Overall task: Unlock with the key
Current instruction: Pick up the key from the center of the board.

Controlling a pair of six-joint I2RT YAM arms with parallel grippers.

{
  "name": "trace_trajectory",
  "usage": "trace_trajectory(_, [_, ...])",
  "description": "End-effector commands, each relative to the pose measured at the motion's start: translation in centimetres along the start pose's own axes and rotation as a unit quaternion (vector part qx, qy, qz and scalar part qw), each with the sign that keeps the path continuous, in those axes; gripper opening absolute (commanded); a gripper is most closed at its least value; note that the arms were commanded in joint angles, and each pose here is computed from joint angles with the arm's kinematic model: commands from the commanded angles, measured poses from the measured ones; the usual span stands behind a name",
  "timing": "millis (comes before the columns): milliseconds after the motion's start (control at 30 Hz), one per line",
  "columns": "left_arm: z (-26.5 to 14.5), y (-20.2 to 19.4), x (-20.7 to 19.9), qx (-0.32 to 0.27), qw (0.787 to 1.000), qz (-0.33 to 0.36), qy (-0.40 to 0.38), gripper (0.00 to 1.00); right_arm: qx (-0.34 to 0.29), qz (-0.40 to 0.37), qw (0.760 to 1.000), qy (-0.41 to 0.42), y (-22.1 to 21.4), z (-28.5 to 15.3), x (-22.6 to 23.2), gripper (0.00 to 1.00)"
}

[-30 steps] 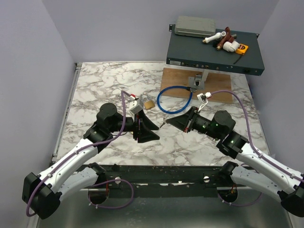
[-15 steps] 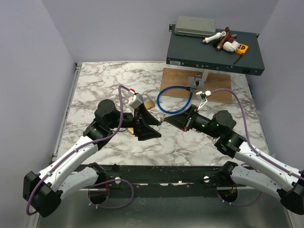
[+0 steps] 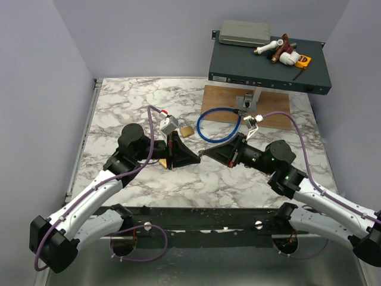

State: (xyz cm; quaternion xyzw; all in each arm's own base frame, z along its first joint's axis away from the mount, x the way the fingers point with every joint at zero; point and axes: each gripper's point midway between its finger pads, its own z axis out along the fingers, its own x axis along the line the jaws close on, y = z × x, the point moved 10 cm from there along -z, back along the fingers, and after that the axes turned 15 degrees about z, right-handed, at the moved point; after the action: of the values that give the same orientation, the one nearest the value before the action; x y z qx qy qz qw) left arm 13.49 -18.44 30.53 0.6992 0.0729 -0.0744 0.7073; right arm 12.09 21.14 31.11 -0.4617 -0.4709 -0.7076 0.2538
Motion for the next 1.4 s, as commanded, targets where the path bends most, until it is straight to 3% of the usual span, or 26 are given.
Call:
trace_trajectory(0, [-0.7,1.7,0.4,-0.015,0.999,0.035,0.021,0.0,0.019,-0.01,1.0,0.012,-0.5,0.1,0.3,0.01])
trace_trajectory(67, [-1.0,1.9,0.5,-0.011,0.999,0.038,0.024,0.0,0.025,-0.01,1.0,0.014,-0.7,0.0,0.2,0.03])
trace_trajectory(133, [-1.3,2.3,0.5,0.002,0.999,0.05,0.019,0.0,0.033,-0.011,0.999,0.008,-0.9,-0.2,0.0,0.12])
trace_trajectory(300, [-2.4,1.6,-0.1,0.081,0.99,0.113,-0.022,0.0,0.043,-0.032,0.998,-0.031,-0.8,-1.1,0.3,0.45])
trace_trajectory(333, [-2.6,1.5,-0.1,0.103,0.982,0.151,-0.038,0.0,0.04,-0.042,0.998,-0.038,-0.5,-1.4,0.6,0.48])
trace_trajectory(500, [-5.2,0.7,-0.6,0.261,0.932,0.234,-0.093,0.0,0.026,-0.11,0.99,-0.085,1.1,-3.3,3.3,0.52])
trace_trajectory(600, [-6.2,2.0,-0.5,0.32,0.903,0.269,-0.099,0.0,0.018,-0.156,0.983,-0.092,2.0,-3.7,4.3,0.54])
trace_trajectory(833, [-6.4,3.8,-2.5,0.271,0.905,0.311,-0.104,0.0,0.057,-0.15,0.985,-0.065,1.0,-1.5,2.1,0.52])
trace_trajectory(967, [-6.2,4.9,-3.3,0.247,0.918,0.293,-0.101,0.0,0.051,-0.179,0.982,0.037,-0.5,-1.1,0.1,0.56])
trace_trajectory(1067, [-5.7,6.6,-4.2,0.208,0.934,0.271,-0.104,0.0,0.02,-0.218,0.965,0.143,-1.4,-1.5,-0.8,0.58])
trace_trajectory(1367, [-4.2,8.5,-5.1,0.11,0.973,0.175,-0.099,0.0,0.068,-0.261,0.935,0.232,-0.5,1.8,1.5,0.61])
